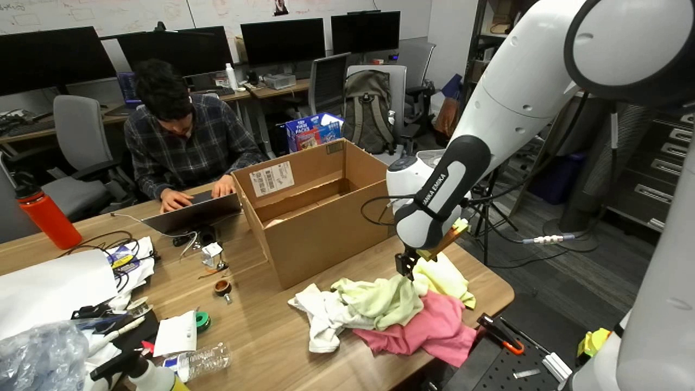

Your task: Place the peach shirt and two yellow towels inside the brown box

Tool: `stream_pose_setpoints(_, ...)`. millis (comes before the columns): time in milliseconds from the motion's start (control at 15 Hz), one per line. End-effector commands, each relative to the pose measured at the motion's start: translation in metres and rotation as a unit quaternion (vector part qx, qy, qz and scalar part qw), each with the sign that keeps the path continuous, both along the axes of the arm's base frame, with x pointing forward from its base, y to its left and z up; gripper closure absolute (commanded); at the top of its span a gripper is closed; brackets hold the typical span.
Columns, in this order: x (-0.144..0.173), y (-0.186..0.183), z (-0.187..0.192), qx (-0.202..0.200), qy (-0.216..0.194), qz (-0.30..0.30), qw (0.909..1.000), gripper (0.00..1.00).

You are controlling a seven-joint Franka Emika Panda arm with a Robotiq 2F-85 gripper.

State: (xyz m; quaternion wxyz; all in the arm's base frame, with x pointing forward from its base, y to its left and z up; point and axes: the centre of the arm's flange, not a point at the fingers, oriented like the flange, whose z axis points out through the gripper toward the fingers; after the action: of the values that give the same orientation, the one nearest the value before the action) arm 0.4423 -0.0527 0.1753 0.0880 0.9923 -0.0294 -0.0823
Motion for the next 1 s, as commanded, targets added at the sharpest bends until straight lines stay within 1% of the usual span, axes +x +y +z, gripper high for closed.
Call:
stream_pose_setpoints(0, -0.013, 0.01, 0.0, -0.006, -0.001, 0.001, 1.0, 0.0)
stream_pose_setpoints(200, -0.016, 0.019, -0.003, -0.005, 0.002, 0.005, 1.0, 0.0)
stream_pose_setpoints(600, -0.03, 0.041, -0.003, 0.013, 0.042, 0.036, 0.9984, 0.0)
stream_pose_setpoints(667, -0.031, 0.047, -0.004, 0.017, 0.043, 0.038, 0.9982, 0.0)
stream_pose_setpoints(733, -0.031, 0.052, -0.005, 0.026, 0.04, 0.039, 0.9981, 0.0)
stream_pose_setpoints(867, -0.025, 0.064, -0.005, 0.047, 0.007, 0.03, 0.9984, 0.0)
stream_pose_setpoints(933, -0.02, 0.068, -0.004, 0.057, -0.002, 0.026, 0.998, 0.0)
